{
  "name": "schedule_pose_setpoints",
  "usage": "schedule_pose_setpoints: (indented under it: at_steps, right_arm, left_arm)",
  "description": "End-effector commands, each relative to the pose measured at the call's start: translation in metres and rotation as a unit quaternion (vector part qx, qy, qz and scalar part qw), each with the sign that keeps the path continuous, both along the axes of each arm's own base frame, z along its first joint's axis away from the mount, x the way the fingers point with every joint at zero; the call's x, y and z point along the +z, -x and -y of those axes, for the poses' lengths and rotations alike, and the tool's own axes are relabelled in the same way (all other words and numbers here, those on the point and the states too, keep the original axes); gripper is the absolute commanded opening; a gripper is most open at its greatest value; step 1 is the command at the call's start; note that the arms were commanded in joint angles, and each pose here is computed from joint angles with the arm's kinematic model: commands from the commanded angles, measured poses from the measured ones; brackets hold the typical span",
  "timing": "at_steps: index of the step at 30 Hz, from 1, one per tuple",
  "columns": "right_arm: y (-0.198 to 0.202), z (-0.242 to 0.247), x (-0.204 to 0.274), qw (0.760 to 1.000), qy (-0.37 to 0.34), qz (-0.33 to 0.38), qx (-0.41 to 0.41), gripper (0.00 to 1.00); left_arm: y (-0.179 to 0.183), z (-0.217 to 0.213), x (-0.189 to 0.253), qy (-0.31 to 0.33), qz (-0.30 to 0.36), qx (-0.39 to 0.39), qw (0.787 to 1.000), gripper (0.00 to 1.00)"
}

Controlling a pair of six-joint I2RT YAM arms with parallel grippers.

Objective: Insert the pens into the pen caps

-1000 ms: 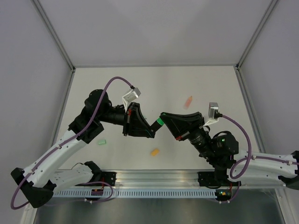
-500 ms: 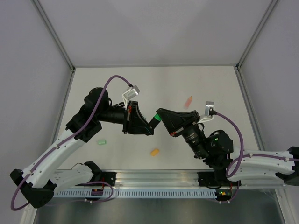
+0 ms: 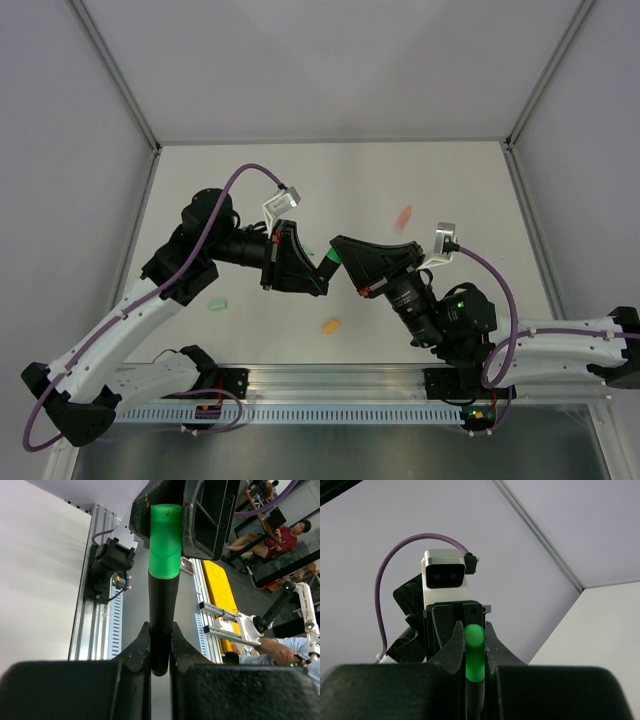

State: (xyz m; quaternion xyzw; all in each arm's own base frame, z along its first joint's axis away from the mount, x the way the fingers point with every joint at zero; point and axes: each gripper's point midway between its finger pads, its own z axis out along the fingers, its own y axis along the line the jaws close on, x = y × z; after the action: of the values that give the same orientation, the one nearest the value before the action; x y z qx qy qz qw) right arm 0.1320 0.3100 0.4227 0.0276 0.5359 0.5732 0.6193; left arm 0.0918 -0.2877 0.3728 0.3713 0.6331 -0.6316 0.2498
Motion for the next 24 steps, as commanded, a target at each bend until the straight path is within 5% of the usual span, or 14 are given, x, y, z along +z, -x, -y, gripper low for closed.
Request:
schedule_pose_setpoints:
  at_steps: [1, 5, 13, 24]
  right_arm:
    - [0.096, -0.063, -0.226, 0.895, 0.393, -0.003, 0.211, 0.0]
    - [0.049, -0.039, -0.178, 0.924, 0.375, -0.022, 0.073, 0.03]
    - [0.004, 0.018, -0.096, 0.944, 0.322, -0.005, -0.067, 0.48]
    - [-0.009, 0.107, -0.078, 0.956, 0.272, -0.025, -0.107, 0.84]
  left_arm:
    - [-0.089, 0.009, 0.076, 0.135, 0.138, 0.197, 0.961, 0.02]
    - [-0.088, 0.009, 0.031, 0.104, 0.141, 0.187, 0.967, 0.02]
    - [-0.079, 0.012, -0.035, 0.079, 0.141, 0.153, 0.975, 0.02]
    - [-0.075, 0.01, -0.095, 0.069, 0.171, 0.138, 0.973, 0.02]
